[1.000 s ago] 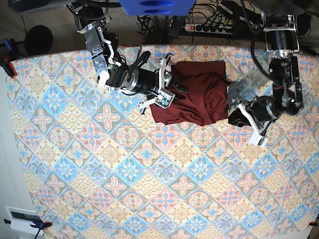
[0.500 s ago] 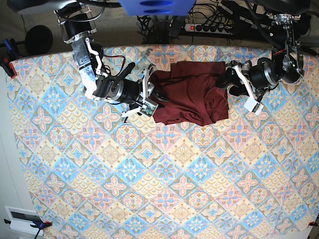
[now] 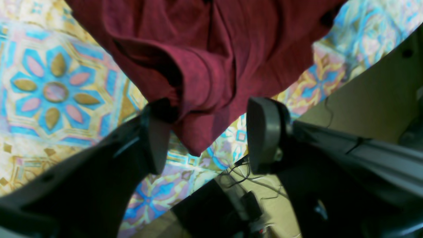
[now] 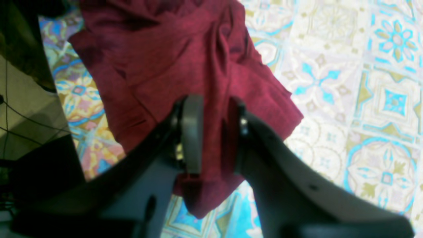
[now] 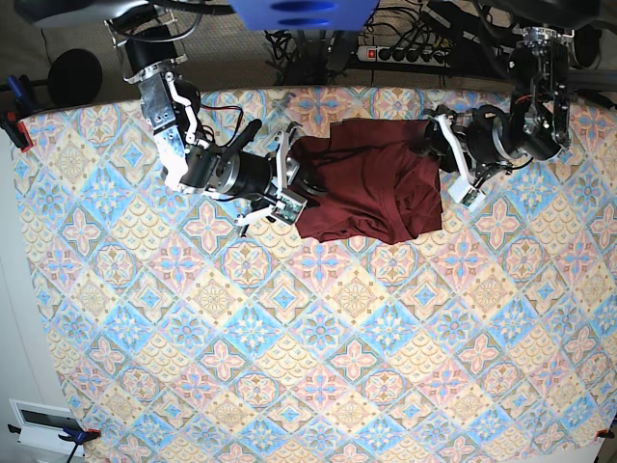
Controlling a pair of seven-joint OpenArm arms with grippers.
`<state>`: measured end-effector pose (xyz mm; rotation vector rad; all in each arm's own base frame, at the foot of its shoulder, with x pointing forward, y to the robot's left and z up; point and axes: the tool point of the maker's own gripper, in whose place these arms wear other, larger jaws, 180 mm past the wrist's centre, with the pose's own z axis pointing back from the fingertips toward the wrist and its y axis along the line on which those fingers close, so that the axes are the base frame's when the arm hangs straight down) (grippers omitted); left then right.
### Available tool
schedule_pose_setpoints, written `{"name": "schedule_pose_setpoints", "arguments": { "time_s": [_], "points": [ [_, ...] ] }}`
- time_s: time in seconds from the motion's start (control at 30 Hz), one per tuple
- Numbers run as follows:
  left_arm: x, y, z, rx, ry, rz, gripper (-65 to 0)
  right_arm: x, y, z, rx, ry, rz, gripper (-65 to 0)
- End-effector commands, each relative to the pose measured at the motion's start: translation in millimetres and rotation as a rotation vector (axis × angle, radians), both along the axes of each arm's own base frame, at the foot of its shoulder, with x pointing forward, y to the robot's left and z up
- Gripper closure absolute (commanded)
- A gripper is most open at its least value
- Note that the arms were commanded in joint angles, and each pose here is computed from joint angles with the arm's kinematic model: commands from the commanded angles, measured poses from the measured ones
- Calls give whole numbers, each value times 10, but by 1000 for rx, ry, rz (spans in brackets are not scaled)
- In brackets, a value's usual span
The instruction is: Layout the t-shirt on the table in an organized manner, then fold the t-shirt properly
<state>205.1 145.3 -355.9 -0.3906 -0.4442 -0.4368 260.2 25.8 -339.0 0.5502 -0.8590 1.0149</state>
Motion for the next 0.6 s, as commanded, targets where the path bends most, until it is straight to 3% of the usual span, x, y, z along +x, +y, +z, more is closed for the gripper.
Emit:
{"name": "schedule_pose_setpoints", "arguments": {
  "time_s": [0.0, 0.23, 0.3, 0.5, 0.57],
  "points": [
    [47, -34, 44, -2, -27, -9, -350, 58, 50, 162, 47, -38, 6, -131],
    [25, -211, -81, 54, -29, -76, -328, 63, 51, 171, 48, -41, 6, -131],
    [12, -235, -95, 58, -26, -88, -281, 63, 51, 171, 48, -41, 6, -131],
    [48, -225, -64, 46, -43, -77, -27, 63, 52, 176, 48, -42, 7, -131],
    [99, -142, -29, 47, -58, -43, 0, 63, 52, 176, 48, -42, 7, -131]
  ]
}}
